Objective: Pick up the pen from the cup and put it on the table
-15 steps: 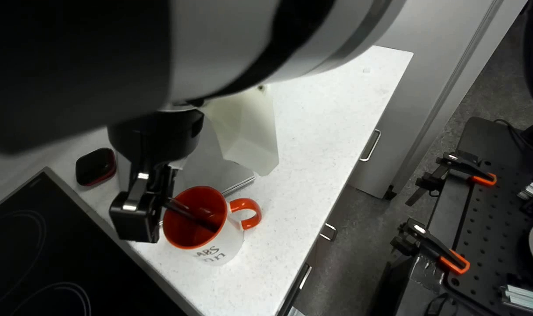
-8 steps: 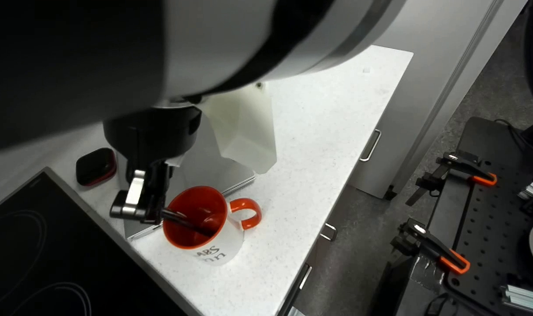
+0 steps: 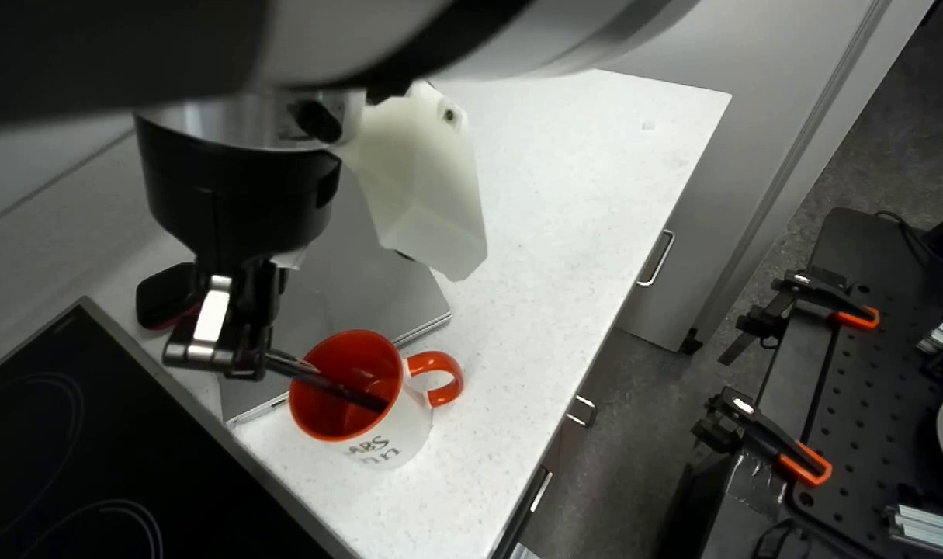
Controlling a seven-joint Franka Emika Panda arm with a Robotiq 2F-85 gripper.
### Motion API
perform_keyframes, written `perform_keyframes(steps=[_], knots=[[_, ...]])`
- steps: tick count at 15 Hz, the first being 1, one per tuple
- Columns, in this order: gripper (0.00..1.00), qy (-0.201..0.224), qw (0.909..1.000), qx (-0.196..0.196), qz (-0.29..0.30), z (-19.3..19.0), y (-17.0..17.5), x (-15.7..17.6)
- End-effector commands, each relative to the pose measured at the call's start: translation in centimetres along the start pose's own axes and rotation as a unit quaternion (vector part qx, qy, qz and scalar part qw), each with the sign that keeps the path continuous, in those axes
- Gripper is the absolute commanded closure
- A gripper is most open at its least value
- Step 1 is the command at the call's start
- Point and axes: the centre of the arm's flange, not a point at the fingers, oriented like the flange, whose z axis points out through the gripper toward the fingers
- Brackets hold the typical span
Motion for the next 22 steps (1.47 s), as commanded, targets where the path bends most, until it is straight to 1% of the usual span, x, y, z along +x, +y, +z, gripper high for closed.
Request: perform_keyframes(steps=[1, 3, 4, 7, 9, 10, 11, 12, 18, 19, 20, 22], knots=[[0.97, 0.025, 0.9991, -0.031, -0.014, -4.9, -2.0, 1.1], [0.97, 0.033, 0.9978, -0.058, -0.01, -7.2, -2.3, 2.0], [0.97, 0.03, 0.9971, -0.07, -0.005, -8.2, -2.3, 2.2], [0.97, 0.0, 0.9933, -0.113, 0.021, -10.3, -1.5, 1.9], [0.97, -0.039, 0.9876, -0.144, 0.051, -10.8, -0.2, 0.9], [0.97, -0.054, 0.9851, -0.15, 0.066, -10.7, 0.5, 0.2], [0.97, -0.028, 0.9898, -0.134, 0.04, -9.7, 0.4, 0.9], [0.89, -0.033, 0.9889, -0.138, 0.045, -9.8, 0.8, 0.7], [0.89, -0.035, 0.9894, -0.135, 0.04, -9.4, 0.4, 0.7], [0.97, -0.035, 0.9894, -0.135, 0.041, -9.4, 0.4, 0.7], [0.97, -0.039, 0.9853, -0.158, 0.052, -9.2, 1.6, 0.9], [0.97, -0.057, 0.9803, -0.176, 0.07, -9.8, 4.3, 0.4]])
